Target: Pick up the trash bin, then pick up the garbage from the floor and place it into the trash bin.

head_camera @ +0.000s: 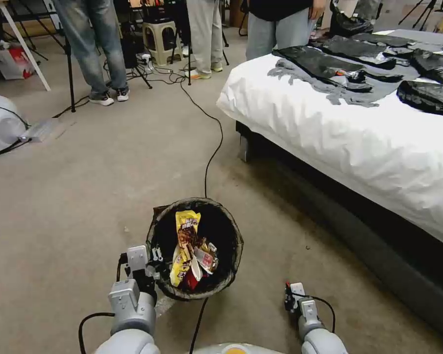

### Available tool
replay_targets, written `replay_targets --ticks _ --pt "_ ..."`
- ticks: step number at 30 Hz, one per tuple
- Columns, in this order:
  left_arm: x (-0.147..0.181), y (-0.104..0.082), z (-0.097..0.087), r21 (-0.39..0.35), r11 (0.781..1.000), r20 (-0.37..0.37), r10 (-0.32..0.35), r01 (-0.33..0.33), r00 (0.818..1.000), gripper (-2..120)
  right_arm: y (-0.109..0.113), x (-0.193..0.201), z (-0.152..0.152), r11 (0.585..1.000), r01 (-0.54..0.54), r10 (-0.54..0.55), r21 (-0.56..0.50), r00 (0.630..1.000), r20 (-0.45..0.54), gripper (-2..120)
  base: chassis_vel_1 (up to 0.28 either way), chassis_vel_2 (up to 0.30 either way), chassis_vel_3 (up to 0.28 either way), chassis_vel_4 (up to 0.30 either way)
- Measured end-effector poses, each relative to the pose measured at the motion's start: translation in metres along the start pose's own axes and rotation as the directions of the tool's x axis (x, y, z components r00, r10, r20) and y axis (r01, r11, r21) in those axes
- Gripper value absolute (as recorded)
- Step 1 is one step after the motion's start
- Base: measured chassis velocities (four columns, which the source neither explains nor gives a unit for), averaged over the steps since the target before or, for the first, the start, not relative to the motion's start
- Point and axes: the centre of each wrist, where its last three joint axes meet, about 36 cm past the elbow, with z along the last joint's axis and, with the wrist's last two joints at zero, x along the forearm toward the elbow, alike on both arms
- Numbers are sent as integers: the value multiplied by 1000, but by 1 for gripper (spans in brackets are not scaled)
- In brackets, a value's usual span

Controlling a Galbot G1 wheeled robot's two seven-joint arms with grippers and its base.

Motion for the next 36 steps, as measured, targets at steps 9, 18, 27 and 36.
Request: replay_targets --ticks 9,18,27,36 --pt "0 0 0 1 1000 0 0 0 1000 0 -2 -1 -1 1000 -5 5 5 1000 11 0 0 0 0 0" --pt "-1 1 2 -1 1000 -6 0 0 1000 0 -4 1 -25 1000 -14 10 17 975 221 0 0 0 0 0" --pt "-2 2 5 -12 1000 -17 3 -3 1000 0 -5 48 -159 964 199 -255 178 489 834 0 0 0 0 0" --pt "0 0 8 -12 1000 -35 15 -15 999 0 2 139 -236 843 336 -475 420 98 874 0 0 0 0 0"
